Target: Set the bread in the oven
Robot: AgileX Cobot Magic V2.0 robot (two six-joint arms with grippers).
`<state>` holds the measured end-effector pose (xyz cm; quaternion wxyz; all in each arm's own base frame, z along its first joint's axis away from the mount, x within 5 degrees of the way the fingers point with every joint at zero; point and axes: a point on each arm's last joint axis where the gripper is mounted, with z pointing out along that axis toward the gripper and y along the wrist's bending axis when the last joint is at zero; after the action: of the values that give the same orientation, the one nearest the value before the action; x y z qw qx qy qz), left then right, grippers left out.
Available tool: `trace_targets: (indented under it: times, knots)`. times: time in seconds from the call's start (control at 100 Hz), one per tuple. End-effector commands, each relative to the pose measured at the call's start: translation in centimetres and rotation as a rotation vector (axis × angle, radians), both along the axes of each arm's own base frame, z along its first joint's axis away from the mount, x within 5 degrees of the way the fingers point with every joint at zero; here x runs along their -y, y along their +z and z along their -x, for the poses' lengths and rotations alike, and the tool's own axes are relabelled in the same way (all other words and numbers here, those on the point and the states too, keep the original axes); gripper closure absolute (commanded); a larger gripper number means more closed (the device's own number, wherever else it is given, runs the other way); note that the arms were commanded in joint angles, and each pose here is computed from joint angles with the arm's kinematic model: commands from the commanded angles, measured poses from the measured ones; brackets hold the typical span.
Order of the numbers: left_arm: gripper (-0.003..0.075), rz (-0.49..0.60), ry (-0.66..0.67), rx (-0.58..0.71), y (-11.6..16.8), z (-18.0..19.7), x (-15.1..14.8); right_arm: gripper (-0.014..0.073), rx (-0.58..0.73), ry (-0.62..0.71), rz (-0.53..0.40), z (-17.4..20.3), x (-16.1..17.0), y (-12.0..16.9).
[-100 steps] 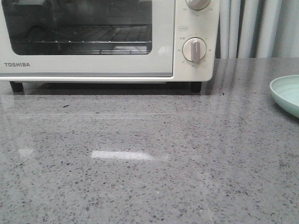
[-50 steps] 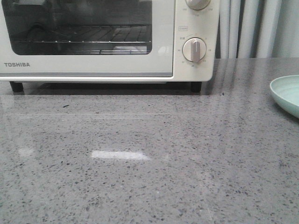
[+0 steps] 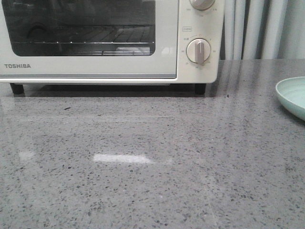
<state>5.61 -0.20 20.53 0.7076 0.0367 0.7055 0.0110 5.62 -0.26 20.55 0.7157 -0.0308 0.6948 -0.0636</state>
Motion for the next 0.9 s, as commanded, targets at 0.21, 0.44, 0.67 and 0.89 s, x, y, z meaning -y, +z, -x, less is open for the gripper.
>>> trace_targets:
  times: [0.21, 0.44, 0.67, 0.89]
  knots:
    - [0.0741, 0.026, 0.004, 0.18, 1.0, 0.3, 0.0, 0.0652, 0.307, 0.011, 0.03, 0.6, -0.2, 2.4]
    - [0.0741, 0.179, -0.008, 0.382, 2.8, 0.8, -0.2, 0.0652, 0.395, 0.017, 0.012, 0.9, -0.2, 3.1]
    - [0.0742, 0.255, -0.007, 0.403, 3.1, 0.9, -0.4, 0.0651, 0.358, 0.068, -0.245, 0.8, -0.2, 3.0]
    - [0.0742, 0.284, -0.025, 0.329, 7.5, 1.2, -0.2, 0.065, 0.122, 0.034, -0.439, 0.9, 0.0, 4.5]
